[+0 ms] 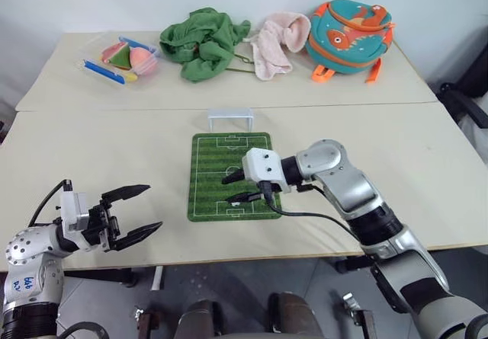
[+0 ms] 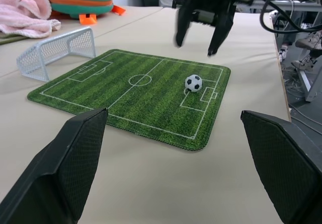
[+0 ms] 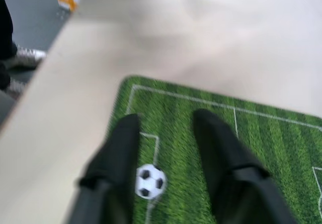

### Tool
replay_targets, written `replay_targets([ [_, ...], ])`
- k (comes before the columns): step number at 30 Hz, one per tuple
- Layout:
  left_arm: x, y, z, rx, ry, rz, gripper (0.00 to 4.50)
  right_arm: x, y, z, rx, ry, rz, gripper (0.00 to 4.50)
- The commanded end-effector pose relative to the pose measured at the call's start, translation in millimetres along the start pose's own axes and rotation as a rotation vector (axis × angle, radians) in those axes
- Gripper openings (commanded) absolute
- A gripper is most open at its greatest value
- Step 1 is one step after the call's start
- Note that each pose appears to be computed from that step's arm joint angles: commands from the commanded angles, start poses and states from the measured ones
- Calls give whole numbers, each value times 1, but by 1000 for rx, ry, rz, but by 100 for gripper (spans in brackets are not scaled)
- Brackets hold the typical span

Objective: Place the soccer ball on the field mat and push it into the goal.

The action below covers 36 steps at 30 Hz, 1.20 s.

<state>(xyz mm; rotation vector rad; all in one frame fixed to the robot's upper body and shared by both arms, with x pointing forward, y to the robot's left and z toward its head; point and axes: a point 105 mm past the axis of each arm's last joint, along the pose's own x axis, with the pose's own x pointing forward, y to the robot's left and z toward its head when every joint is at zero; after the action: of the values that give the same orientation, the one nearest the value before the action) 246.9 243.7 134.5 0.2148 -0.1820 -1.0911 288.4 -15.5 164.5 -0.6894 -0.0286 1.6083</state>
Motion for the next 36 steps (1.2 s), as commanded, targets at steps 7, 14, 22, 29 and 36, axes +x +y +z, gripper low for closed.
replay_targets([
  [7, -3, 3, 9, 3, -29, -25, 450, 16, 32, -12, 107, -3, 38, 2],
  [14, -5, 5, 10, 14, -12, -7, 450, 34, 8, -30, 126, 10, 9, 2],
  [22, -7, 18, 15, 50, -3, 47, 450, 2, -92, -35, 66, 63, -362, 2],
  [29, -4, 47, 22, 80, -47, 207, 450, -41, -141, 8, -17, -93, -615, 2],
  [36, -1, 61, 19, 48, -63, 305, 450, -70, -121, 6, 14, -139, -591, 2],
])
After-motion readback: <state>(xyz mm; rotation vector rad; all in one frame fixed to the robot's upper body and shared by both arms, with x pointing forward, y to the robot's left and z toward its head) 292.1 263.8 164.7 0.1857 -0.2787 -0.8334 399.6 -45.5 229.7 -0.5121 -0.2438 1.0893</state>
